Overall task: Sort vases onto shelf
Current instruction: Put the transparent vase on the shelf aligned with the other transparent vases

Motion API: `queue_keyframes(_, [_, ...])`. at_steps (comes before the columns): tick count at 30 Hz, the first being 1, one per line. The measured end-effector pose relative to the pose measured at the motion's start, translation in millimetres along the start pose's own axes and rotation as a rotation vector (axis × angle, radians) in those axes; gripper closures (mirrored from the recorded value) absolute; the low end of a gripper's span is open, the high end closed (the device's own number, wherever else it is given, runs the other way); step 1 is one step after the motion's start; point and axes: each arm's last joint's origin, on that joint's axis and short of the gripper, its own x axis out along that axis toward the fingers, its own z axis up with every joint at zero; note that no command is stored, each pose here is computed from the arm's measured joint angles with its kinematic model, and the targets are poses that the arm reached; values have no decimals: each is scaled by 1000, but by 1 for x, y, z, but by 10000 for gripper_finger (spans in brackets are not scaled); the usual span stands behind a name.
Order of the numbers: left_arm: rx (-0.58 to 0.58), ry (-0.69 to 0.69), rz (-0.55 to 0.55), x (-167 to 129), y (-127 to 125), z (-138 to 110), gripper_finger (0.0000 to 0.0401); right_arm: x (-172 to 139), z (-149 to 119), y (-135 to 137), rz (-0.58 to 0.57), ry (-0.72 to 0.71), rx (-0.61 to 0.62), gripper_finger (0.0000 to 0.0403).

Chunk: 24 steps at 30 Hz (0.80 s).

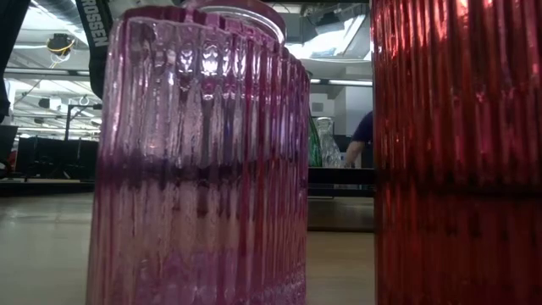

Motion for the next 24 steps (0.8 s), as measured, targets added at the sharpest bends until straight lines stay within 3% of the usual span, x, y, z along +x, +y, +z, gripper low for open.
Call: queue_keyframes(24, [-21,10,-8,0,0,0,220,0,0,0,0,0,0,267])
